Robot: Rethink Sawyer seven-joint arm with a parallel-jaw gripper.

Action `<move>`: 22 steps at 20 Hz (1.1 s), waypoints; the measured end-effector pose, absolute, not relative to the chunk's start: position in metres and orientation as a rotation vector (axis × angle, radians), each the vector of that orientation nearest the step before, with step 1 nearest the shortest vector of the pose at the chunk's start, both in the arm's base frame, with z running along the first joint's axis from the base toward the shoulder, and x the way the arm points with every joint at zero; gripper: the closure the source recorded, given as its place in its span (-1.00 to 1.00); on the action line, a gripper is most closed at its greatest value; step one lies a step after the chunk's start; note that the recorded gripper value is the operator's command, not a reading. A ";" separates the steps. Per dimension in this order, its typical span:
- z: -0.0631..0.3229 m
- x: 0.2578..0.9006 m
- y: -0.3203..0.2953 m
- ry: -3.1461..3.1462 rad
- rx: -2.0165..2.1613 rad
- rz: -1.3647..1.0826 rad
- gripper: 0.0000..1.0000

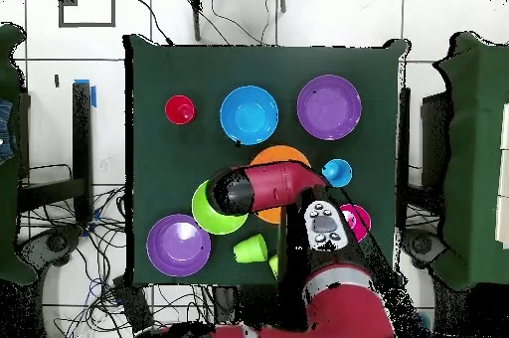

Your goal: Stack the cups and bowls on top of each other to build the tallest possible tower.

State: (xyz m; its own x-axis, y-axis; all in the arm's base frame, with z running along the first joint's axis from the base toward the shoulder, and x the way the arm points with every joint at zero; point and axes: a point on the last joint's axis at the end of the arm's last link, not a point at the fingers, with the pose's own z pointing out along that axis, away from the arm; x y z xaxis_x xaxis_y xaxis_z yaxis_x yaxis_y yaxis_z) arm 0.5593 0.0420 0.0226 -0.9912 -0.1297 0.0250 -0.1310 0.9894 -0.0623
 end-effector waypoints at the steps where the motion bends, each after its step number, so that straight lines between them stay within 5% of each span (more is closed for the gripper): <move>1: 0.031 0.561 0.050 -3.112 0.214 0.109 1.00; 10: 0.105 0.556 0.154 -3.121 0.298 0.199 1.00; 22: 0.135 0.510 0.237 -3.110 0.149 0.310 1.00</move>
